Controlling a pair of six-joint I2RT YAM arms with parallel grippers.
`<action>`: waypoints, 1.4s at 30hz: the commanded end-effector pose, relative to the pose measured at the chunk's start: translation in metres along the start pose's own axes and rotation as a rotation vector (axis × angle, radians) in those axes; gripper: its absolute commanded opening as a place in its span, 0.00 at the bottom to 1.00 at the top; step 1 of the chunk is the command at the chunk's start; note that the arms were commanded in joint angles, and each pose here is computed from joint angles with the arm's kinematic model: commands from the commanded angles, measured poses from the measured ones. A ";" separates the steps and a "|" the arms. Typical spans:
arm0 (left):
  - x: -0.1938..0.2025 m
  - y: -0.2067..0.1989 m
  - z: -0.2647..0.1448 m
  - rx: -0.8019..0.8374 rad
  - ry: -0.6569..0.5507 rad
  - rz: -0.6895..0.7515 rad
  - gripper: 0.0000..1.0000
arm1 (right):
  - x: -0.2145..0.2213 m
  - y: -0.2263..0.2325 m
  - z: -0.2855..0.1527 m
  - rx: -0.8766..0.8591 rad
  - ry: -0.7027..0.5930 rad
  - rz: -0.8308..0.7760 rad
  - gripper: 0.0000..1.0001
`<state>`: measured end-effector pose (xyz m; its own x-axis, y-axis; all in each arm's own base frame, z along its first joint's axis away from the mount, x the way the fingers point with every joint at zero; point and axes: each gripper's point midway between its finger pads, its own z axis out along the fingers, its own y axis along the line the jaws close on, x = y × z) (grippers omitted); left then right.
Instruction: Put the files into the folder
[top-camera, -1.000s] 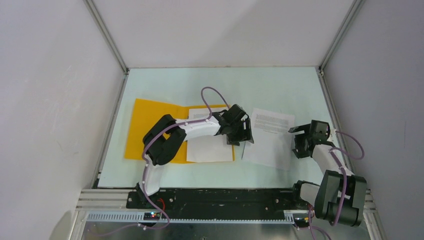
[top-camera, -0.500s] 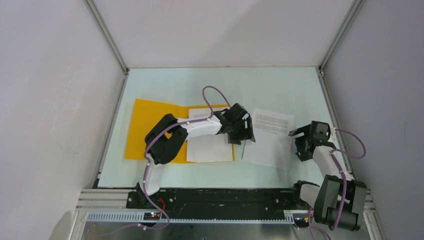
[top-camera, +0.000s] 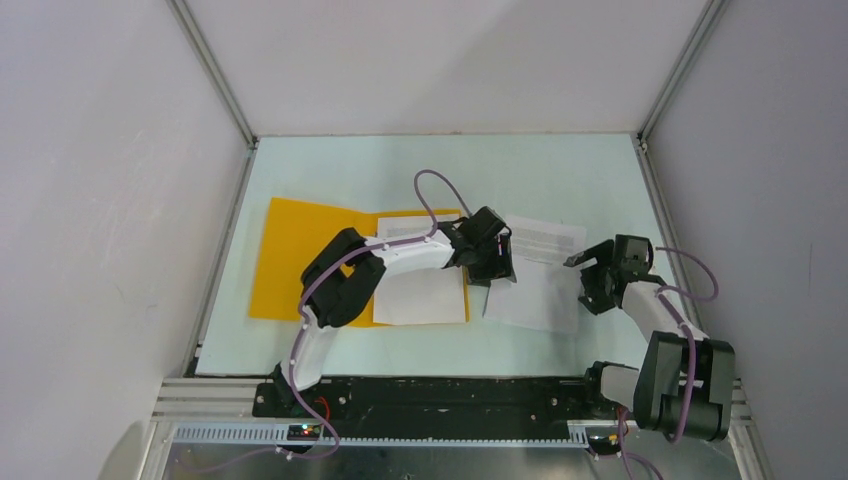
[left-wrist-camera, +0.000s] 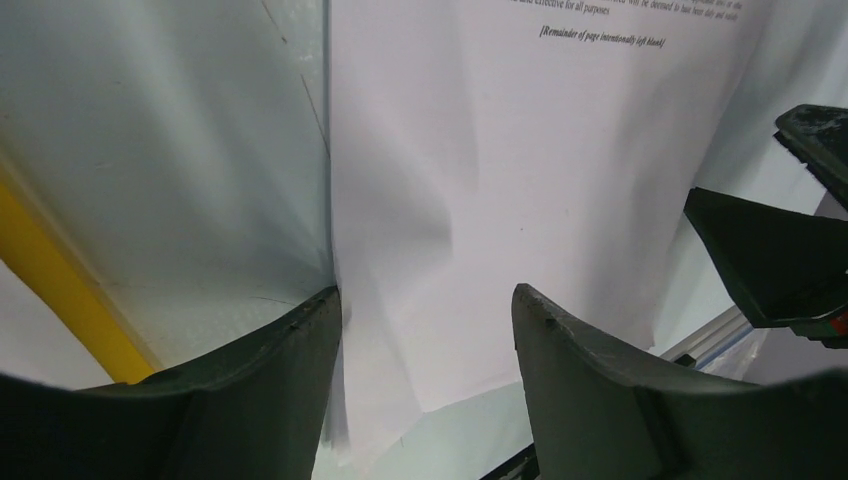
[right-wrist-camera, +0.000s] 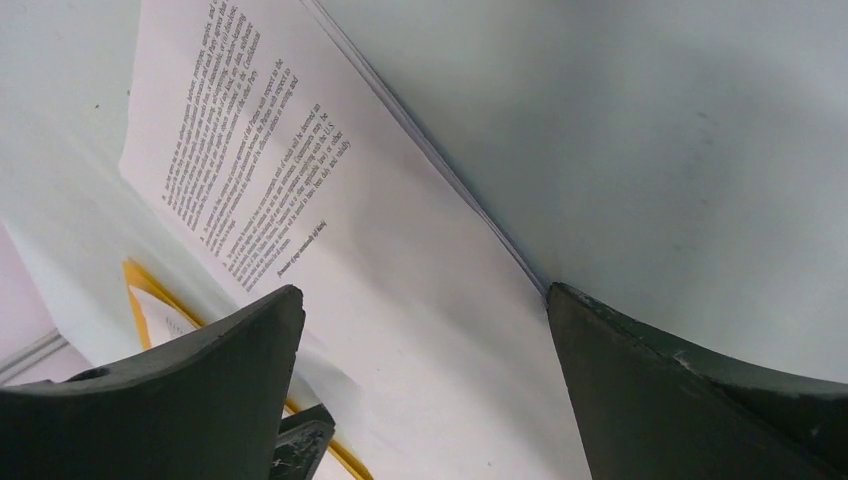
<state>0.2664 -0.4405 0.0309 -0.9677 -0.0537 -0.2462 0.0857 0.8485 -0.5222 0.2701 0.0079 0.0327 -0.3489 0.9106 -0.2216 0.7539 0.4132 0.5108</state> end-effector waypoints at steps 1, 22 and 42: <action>0.024 0.043 0.024 -0.164 0.053 -0.005 0.69 | 0.043 -0.038 0.010 0.120 0.188 -0.034 0.98; -0.016 0.011 -0.017 -0.041 0.035 0.072 0.16 | 0.038 -0.026 0.010 0.051 0.207 -0.146 0.99; -0.067 -0.016 -0.114 0.285 0.124 -0.098 0.00 | 0.091 0.034 0.015 -0.266 0.473 -0.220 0.99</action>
<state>0.3105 -0.3865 0.1069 -0.9913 -0.0638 -0.1155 0.0310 0.7385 -0.6735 0.2928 0.0949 0.0439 -0.7152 0.6936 -0.0863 0.4273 0.5316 0.7313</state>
